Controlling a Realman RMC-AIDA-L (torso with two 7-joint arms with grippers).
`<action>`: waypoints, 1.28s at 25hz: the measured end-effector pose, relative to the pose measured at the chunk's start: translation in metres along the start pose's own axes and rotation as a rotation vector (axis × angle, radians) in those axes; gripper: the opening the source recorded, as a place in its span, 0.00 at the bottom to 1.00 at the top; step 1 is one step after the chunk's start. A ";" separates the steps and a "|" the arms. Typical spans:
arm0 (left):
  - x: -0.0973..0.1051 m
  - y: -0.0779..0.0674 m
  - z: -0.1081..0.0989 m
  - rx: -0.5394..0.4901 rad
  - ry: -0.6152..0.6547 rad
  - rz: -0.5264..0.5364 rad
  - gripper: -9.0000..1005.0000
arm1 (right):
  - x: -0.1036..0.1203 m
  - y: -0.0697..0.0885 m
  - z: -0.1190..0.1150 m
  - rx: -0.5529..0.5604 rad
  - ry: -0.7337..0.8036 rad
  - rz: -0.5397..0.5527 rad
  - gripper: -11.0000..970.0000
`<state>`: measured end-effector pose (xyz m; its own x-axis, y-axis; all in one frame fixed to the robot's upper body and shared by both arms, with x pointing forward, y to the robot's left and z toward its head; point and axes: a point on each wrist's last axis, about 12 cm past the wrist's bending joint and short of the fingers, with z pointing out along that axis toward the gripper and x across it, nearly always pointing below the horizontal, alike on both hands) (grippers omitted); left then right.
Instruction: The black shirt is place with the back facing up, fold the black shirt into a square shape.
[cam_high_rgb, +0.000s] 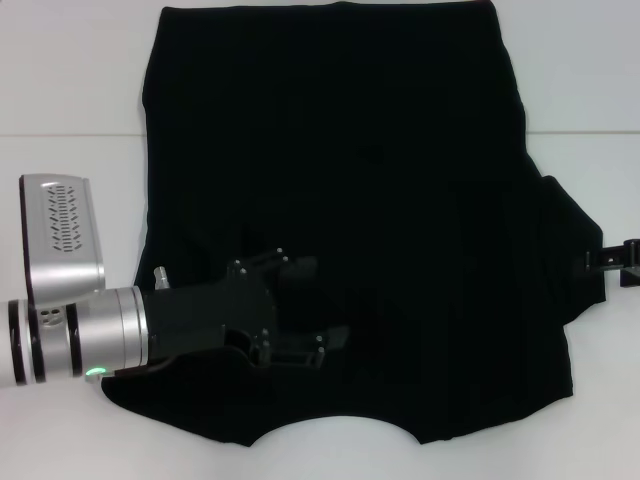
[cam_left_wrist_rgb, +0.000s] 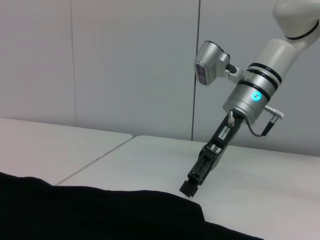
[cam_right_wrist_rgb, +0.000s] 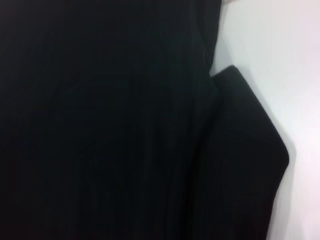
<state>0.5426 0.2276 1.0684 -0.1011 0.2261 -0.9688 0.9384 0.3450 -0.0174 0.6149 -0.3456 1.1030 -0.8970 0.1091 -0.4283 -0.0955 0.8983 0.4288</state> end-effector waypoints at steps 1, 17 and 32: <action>0.000 0.000 0.000 0.000 0.000 -0.001 0.94 | 0.001 0.001 0.002 0.000 0.006 -0.002 0.85; 0.000 0.001 -0.001 -0.011 -0.005 -0.002 0.94 | 0.003 0.011 0.014 0.000 0.010 -0.018 0.57; -0.001 0.001 -0.002 -0.017 -0.012 -0.005 0.94 | 0.005 0.005 0.014 0.018 0.002 -0.021 0.05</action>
<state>0.5433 0.2299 1.0694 -0.1021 0.2133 -0.9716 0.9320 0.3620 -0.0185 0.6157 -0.3342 1.0920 -0.8958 0.0892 -0.4355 -0.1065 0.9081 0.4051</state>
